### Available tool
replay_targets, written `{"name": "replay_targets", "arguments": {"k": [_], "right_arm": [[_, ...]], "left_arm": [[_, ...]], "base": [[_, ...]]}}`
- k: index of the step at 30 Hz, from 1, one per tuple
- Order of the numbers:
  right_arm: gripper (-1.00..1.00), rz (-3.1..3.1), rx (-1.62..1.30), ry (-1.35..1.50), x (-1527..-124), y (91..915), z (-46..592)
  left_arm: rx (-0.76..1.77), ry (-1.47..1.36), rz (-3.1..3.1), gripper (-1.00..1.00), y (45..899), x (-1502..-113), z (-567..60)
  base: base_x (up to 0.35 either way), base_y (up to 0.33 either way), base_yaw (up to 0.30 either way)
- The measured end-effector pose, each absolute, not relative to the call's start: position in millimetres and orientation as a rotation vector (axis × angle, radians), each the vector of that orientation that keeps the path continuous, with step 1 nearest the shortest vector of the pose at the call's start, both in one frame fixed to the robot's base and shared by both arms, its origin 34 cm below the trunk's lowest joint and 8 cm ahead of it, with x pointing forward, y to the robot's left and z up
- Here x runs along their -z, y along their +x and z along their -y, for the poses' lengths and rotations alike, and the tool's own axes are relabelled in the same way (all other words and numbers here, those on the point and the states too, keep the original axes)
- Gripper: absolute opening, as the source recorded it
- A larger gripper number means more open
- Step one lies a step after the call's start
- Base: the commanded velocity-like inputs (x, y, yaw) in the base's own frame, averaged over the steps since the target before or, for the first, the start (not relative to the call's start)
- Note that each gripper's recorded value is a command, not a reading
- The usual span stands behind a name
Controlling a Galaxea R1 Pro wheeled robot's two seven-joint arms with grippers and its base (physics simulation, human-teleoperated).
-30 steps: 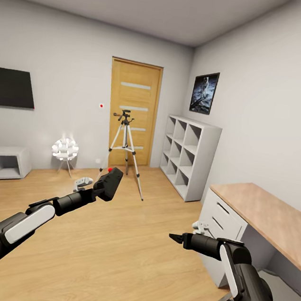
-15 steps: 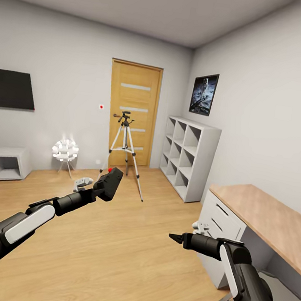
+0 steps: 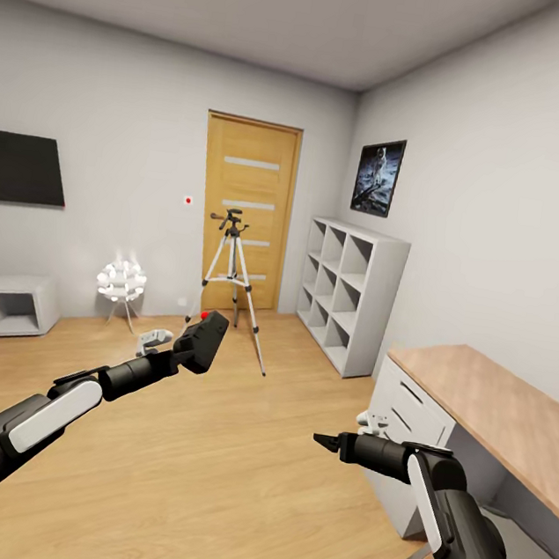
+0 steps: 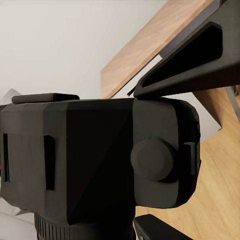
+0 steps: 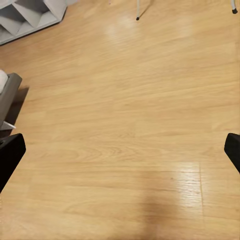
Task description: Attach the digital camera to the camera tripod in the bedroom.
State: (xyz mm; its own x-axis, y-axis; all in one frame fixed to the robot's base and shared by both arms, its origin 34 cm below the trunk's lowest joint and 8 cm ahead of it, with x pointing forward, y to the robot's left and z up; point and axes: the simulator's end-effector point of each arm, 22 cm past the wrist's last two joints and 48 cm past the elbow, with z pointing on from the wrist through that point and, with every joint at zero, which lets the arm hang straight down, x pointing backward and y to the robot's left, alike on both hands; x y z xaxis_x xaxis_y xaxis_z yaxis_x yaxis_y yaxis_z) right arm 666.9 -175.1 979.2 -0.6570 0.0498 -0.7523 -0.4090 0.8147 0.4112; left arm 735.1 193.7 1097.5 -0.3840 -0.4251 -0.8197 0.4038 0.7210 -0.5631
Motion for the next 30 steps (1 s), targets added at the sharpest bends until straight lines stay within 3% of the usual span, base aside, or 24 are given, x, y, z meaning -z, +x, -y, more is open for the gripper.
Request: {"name": "replay_targets", "arguments": {"k": [30], "right_arm": [[1.0,-2.181,-0.721,-0.263,-1012,660,176]], "left_arm": [[0.878,-0.026,-1.759,-1.0,729,-1128,-196]], "base": [[0.0,0.0,0.0]]}}
